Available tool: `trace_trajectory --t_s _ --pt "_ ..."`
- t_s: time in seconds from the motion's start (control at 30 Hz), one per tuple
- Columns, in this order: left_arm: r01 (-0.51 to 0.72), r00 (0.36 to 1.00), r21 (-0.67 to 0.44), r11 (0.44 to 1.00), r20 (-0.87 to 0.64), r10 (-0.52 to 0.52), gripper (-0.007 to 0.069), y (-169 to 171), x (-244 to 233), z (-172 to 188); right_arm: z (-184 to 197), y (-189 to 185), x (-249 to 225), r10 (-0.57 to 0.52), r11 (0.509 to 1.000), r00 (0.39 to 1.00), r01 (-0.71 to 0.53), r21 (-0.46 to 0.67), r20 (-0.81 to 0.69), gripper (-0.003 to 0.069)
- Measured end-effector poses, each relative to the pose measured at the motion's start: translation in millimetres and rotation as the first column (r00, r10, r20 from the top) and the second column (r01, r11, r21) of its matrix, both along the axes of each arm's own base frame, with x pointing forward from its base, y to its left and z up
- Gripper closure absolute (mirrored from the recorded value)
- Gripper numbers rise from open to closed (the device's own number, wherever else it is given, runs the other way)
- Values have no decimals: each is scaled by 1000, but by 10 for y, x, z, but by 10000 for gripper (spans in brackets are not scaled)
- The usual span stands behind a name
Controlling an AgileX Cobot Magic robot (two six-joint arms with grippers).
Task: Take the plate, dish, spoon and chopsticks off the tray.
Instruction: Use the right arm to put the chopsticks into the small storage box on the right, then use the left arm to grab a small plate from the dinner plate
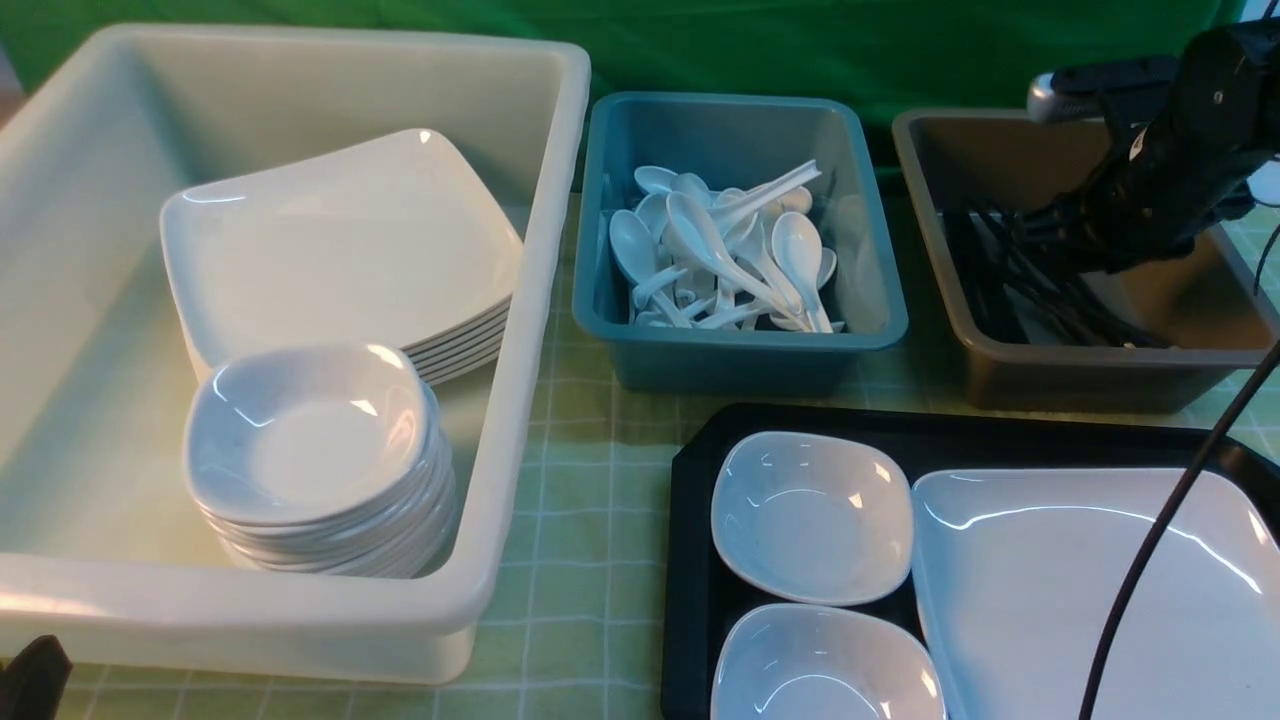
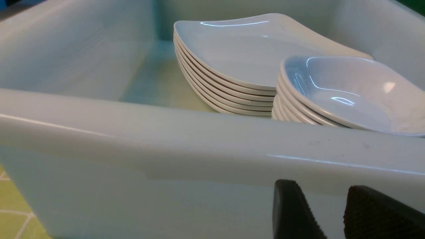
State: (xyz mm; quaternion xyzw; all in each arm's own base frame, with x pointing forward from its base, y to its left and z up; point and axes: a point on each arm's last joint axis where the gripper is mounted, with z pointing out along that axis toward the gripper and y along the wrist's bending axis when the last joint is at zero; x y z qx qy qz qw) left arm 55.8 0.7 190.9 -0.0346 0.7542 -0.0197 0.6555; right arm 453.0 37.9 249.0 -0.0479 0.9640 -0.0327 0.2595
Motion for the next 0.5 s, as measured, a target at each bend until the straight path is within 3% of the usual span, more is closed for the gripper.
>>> trace_trajectory --t_s 0.1,0.17,0.3,0.47,0.5 --pt "0 1000 0 1000 0 0 400 0 0 0 209 -19 -109 20 999 999 -22 -26 -47 436" --pt "0 1000 0 1000 0 0 400 0 0 0 535 -50 -326 34 998 994 -39 -48 -108 538" --pt "0 1000 0 1000 0 0 400 0 0 0 1066 -86 -722 27 999 998 -29 -36 -55 643" --pt "0 1000 0 1000 0 0 400 0 0 0 1449 -107 -1234 27 1000 999 -27 10 24 650" --pt "0 1000 0 1000 0 0 400 0 0 0 1550 -119 -1522 30 999 998 -31 31 46 649"
